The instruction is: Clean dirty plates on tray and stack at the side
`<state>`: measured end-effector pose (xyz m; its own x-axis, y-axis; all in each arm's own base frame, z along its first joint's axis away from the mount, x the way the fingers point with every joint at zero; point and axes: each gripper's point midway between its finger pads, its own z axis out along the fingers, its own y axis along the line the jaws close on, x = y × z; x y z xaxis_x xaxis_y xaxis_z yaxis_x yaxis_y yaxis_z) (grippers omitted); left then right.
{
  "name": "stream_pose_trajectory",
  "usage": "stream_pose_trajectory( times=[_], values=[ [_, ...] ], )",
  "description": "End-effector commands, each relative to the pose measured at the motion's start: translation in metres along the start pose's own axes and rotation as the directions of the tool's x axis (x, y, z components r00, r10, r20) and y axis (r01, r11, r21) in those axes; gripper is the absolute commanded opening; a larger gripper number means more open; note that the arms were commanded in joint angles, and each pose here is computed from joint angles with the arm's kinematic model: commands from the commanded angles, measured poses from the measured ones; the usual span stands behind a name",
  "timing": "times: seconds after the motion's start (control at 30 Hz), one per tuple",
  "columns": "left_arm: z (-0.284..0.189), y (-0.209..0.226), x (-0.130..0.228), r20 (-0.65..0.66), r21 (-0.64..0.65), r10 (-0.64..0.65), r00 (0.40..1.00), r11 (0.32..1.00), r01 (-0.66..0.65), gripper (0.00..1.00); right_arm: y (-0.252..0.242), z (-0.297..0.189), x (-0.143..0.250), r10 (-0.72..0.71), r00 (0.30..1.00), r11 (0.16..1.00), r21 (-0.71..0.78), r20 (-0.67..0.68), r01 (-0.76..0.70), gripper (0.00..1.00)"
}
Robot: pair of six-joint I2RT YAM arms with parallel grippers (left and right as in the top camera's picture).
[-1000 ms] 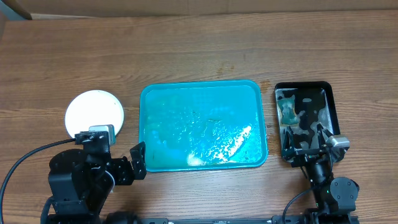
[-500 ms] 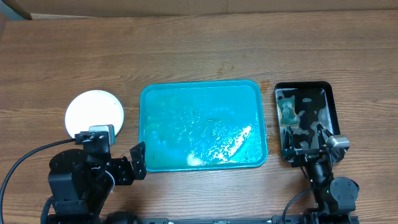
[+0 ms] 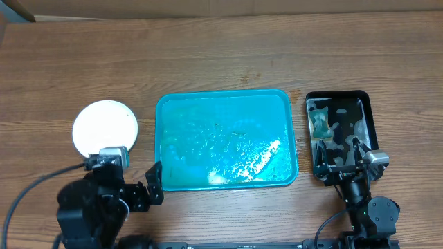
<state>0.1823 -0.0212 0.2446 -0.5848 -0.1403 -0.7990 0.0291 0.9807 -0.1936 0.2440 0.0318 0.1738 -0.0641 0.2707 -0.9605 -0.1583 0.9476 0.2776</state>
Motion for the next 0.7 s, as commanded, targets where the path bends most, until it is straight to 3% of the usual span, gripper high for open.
stream_pose_trajectory(
  times=[0.0, 0.33, 0.53, 0.67],
  values=[
    [0.016, 0.005, 0.023, 0.017, 0.003, 0.022, 1.000, 1.000, -0.022, 1.00, 0.000, 0.000, 0.001, 0.000, 1.000, 1.000, 0.000, 0.005, 0.000, 1.00],
    [0.072, 0.016, 0.053, 0.243, 0.085, -0.153, 0.958, 0.987, 0.136, 1.00, 0.000, 0.000, 0.001, 0.000, 1.000, 1.000, 0.000, 0.005, 0.000, 1.00],
    [0.085, 0.013, 0.039, 0.384, 0.126, -0.101, 0.918, 0.990, 0.057, 1.00, 0.000, 0.000, 0.001, 0.000, 1.000, 1.000, 0.000, 0.005, 0.000, 1.00],
    [0.081, 0.009, 0.020, 0.501, 0.094, 0.025, 0.865, 0.992, -0.083, 1.00, 0.000, 0.000, 0.001, 0.000, 1.000, 1.000, 0.000, 0.005, 0.000, 1.00]
  ],
)
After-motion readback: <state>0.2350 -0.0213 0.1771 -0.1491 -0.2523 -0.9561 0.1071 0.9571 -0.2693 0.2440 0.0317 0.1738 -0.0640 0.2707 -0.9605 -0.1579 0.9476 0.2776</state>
